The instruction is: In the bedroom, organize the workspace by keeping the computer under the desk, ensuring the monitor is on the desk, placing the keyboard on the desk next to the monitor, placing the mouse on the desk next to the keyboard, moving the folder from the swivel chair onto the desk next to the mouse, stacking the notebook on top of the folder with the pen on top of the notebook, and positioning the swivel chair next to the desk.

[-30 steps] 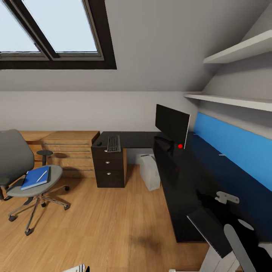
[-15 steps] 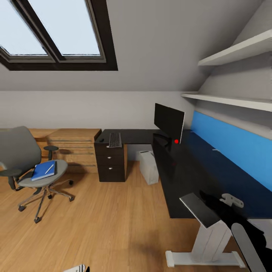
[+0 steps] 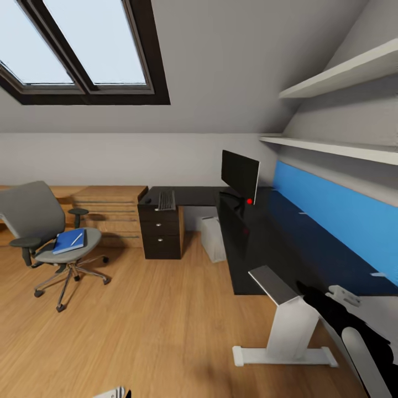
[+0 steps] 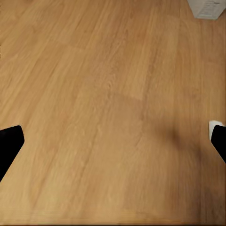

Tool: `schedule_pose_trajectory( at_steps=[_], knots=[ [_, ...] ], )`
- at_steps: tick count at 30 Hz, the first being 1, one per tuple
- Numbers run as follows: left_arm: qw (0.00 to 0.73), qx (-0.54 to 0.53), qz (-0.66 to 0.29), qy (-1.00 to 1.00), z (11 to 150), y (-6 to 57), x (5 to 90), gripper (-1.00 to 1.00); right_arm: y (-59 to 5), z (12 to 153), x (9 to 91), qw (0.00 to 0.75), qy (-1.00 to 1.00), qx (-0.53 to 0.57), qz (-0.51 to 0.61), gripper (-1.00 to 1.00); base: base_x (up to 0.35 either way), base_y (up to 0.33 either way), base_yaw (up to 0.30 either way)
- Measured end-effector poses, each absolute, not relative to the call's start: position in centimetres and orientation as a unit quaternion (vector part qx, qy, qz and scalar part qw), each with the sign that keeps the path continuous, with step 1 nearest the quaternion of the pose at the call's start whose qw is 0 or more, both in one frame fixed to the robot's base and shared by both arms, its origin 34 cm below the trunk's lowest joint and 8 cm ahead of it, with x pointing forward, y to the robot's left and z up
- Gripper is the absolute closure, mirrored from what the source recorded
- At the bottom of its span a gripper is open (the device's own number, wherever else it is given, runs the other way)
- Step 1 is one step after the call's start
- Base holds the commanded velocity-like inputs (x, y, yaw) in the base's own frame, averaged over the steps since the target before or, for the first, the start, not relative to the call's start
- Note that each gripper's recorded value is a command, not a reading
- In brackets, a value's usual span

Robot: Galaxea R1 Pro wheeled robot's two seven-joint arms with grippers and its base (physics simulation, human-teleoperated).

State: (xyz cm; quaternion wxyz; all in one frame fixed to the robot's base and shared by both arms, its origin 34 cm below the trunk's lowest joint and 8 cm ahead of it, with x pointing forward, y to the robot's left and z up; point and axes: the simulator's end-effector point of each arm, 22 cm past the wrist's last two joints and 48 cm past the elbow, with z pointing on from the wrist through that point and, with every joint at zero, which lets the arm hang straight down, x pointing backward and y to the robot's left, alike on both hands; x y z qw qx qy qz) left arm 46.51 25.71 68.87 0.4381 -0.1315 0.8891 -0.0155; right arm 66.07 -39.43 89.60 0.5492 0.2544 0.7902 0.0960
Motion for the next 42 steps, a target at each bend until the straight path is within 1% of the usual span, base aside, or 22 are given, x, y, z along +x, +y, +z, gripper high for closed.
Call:
schedule_pose_trajectory(
  at_steps=[11,14,18,28,32,35,42],
  knots=[
    [0.442,-0.131,-0.018,0.887,68.5,25.5,46.7,-1.0,-43.0,87.0,65.0,0.535,0.784,0.304,0.09,-1.0,-0.037,-0.015,0.0],
    [0.442,-0.131,-0.017,0.887,68.0,25.6,46.7,-1.0,-44.4,85.7,64.5,0.527,0.772,0.339,0.106,-1.0,-0.005,-0.002,0.0],
    [0.442,-0.132,-0.017,0.887,67.3,25.6,46.7,-1.0,-44.8,84.2,64.2,0.515,0.761,0.37,0.135,-1.0,-0.002,-0.001,0.0],
    [0.442,-0.131,-0.017,0.887,65.6,25.6,46.6,-1.0,-43.3,79.9,63.9,0.473,0.739,0.426,0.221,-1.0,0.0,0.0,0.0],
    [0.442,-0.131,-0.017,0.887,64.8,25.6,46.5,-1.0,-41.3,78.8,63.9,0.45,0.739,0.422,0.271,-1.0,0.0,0.0,0.0],
    [0.441,-0.131,-0.017,0.888,64.3,25.6,46.5,-1.0,-39.2,77.4,63.4,0.417,0.748,0.41,0.315,-1.0,0.0,0.0,0.0],
    [0.441,-0.13,-0.016,0.888,62.9,25.5,46.3,-1.0,-39.3,76.3,63.0,0.408,0.742,0.414,0.333,-1.0,0.0,0.0,0.0]
  ],
)
